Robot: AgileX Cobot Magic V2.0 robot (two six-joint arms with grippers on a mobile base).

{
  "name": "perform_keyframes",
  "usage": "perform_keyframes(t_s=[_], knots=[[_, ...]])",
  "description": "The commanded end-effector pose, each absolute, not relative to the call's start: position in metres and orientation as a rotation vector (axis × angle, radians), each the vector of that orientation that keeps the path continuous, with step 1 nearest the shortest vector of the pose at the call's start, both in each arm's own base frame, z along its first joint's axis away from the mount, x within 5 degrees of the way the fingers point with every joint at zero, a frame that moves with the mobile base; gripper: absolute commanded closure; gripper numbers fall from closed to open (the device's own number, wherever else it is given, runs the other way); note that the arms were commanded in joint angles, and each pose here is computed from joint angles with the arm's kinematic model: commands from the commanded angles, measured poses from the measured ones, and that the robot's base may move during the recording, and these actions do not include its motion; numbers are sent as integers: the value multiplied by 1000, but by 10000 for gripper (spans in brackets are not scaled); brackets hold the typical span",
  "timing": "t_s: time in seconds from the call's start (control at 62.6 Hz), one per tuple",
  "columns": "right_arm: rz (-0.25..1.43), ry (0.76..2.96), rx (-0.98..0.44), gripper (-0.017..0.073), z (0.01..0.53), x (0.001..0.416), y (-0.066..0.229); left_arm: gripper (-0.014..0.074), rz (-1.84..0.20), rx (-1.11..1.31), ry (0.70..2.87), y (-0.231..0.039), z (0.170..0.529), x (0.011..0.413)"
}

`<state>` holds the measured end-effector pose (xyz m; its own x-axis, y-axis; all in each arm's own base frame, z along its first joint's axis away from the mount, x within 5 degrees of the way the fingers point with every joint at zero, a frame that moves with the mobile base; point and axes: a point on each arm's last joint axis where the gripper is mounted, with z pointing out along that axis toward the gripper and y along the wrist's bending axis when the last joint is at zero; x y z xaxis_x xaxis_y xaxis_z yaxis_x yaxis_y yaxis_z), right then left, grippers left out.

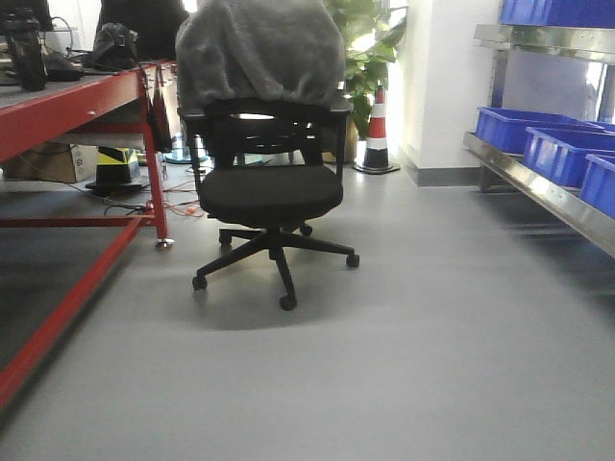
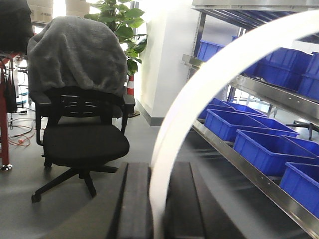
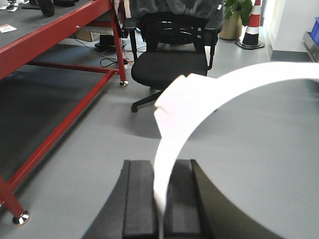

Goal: Grab PVC pipe and place in blue bin
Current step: 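Drive the base away from the bench to the blue bin shelf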

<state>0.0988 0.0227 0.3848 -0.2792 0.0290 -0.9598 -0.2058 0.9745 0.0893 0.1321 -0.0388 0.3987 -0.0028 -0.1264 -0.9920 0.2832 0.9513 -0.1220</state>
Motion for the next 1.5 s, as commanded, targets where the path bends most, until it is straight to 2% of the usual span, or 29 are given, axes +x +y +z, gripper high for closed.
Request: perform_keyframes(t_s=[0.0,1.486], knots=[[223,1799,-133,720,391,98,22,704,-338,125,1514,-40,402,131],[223,1799,-133,720,391,98,22,704,-338,125,1514,-40,402,131]])
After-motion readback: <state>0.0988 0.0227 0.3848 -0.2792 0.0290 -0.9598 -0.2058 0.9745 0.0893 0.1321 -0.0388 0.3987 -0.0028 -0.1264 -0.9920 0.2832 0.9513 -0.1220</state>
